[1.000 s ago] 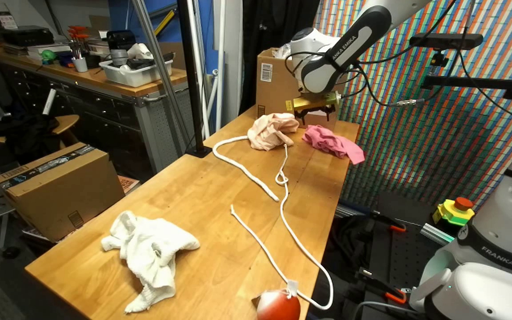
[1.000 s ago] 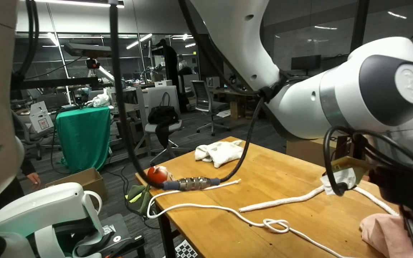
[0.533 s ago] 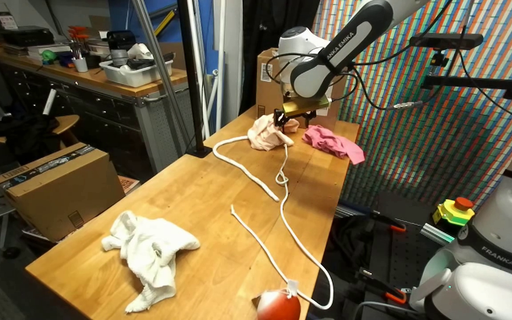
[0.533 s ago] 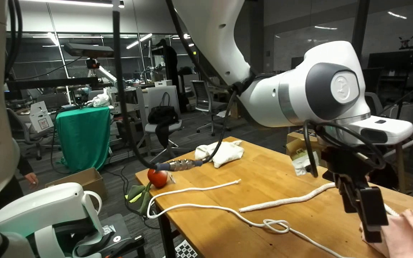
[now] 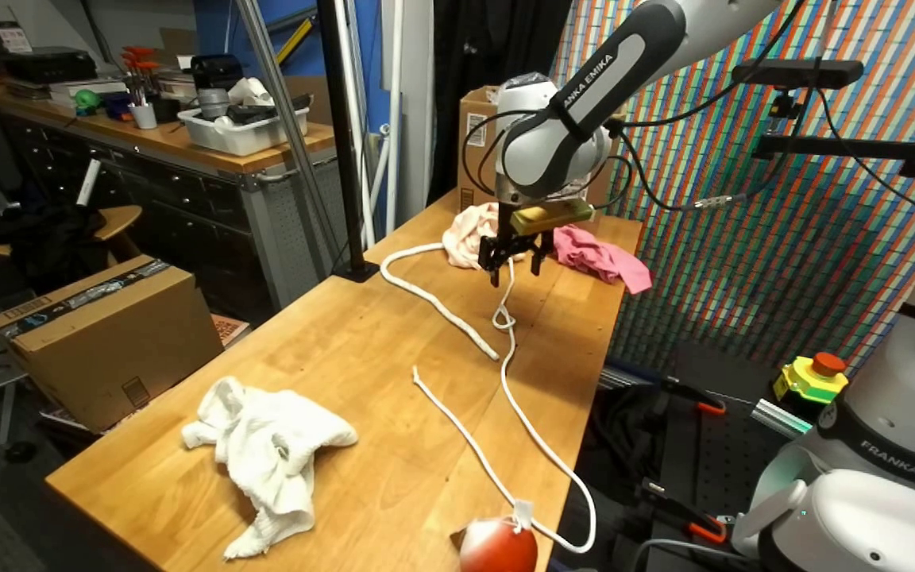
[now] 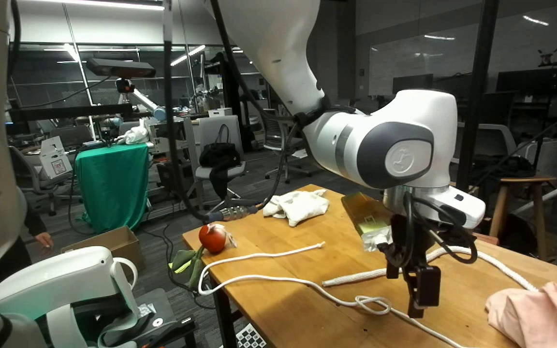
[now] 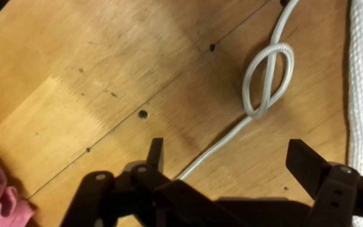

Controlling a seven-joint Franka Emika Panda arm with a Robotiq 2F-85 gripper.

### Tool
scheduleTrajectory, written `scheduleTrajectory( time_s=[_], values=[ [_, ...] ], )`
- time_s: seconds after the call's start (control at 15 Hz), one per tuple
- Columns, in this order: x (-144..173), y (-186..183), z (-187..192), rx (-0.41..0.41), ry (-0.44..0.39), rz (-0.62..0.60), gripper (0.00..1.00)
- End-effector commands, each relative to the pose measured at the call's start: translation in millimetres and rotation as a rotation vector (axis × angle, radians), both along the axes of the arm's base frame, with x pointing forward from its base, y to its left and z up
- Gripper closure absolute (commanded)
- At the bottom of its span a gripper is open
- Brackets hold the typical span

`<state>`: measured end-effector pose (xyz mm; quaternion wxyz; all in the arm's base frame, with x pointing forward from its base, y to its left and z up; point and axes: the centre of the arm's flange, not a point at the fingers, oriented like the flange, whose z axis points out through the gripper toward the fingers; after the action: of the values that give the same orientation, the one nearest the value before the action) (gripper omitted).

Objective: Separate the things on the table

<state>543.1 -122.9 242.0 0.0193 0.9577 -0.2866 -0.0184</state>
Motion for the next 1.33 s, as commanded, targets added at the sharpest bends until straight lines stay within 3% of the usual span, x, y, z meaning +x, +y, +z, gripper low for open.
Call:
scheduleTrajectory(
  time_s=[0.0,0.53,1.27],
  values=[
    [-12,9,-5,0.092,0.034,0.086,0.00],
    [-15,15,-20,0.168,0.048,0.232,0.00],
    [-10,45,-44,0.119,0.065,0.301,0.00]
  ],
)
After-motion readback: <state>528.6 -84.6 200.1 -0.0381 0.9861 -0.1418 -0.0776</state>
